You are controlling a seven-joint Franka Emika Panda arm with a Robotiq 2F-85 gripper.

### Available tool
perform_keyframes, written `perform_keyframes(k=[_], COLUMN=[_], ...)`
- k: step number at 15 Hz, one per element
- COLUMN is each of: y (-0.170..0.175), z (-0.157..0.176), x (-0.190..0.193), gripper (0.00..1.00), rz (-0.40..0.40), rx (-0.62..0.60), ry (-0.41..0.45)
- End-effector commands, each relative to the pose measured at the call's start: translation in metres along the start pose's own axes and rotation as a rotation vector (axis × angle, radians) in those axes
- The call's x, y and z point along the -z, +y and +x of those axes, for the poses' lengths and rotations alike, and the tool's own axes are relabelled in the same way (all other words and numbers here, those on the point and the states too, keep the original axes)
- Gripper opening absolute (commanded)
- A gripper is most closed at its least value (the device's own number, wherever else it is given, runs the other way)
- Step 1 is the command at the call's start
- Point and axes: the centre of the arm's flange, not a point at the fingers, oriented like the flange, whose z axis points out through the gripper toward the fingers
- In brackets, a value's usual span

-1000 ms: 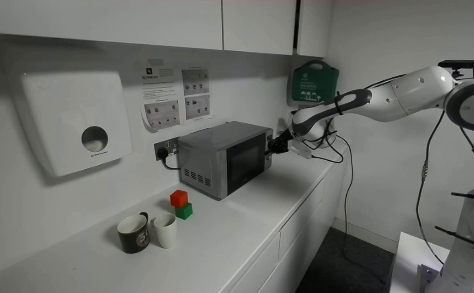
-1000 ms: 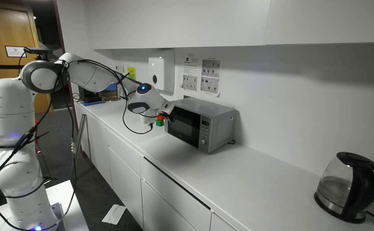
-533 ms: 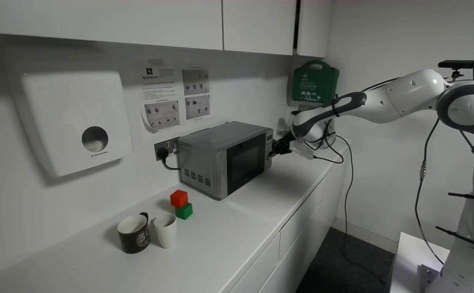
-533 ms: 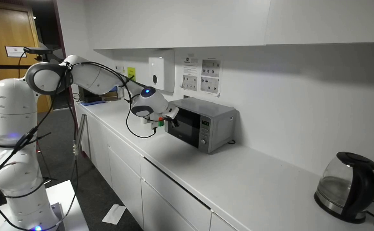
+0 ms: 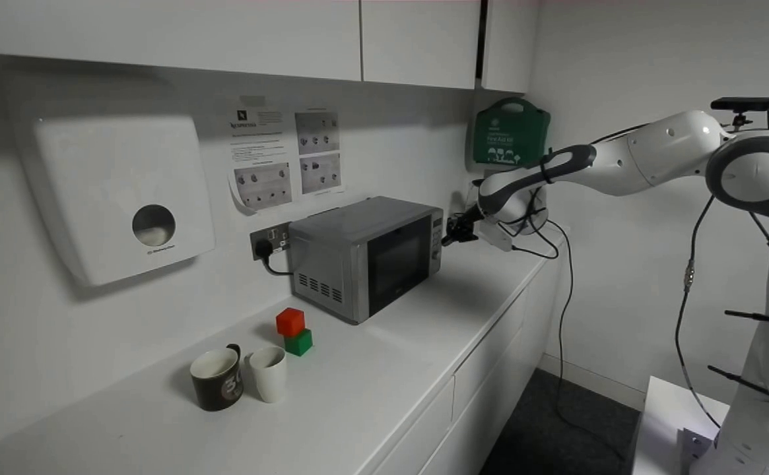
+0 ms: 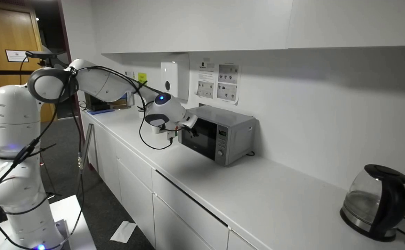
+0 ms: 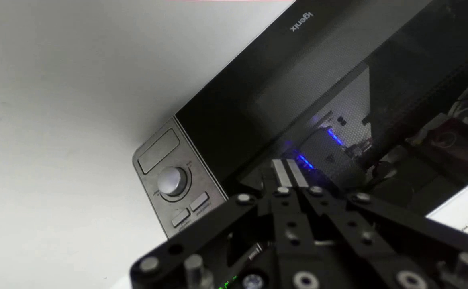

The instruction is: Press the button on the microwave

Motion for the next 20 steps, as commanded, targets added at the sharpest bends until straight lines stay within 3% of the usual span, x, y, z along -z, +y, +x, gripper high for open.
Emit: perform_keyframes(k=[1, 6, 12, 20], y=[-0.006, -0.005, 0.020, 0.038], z=[0.027, 0.036, 0.035, 0.054], x=[-0.005, -0.017, -0.035, -0.030], gripper=[0.00, 0.00, 0.00, 0.00], rz=[0.022, 0.017, -0.016, -0.010], rx=[0.003, 0.005, -0.016, -0.060], ry=[0.033, 0.036, 0.019, 0.006])
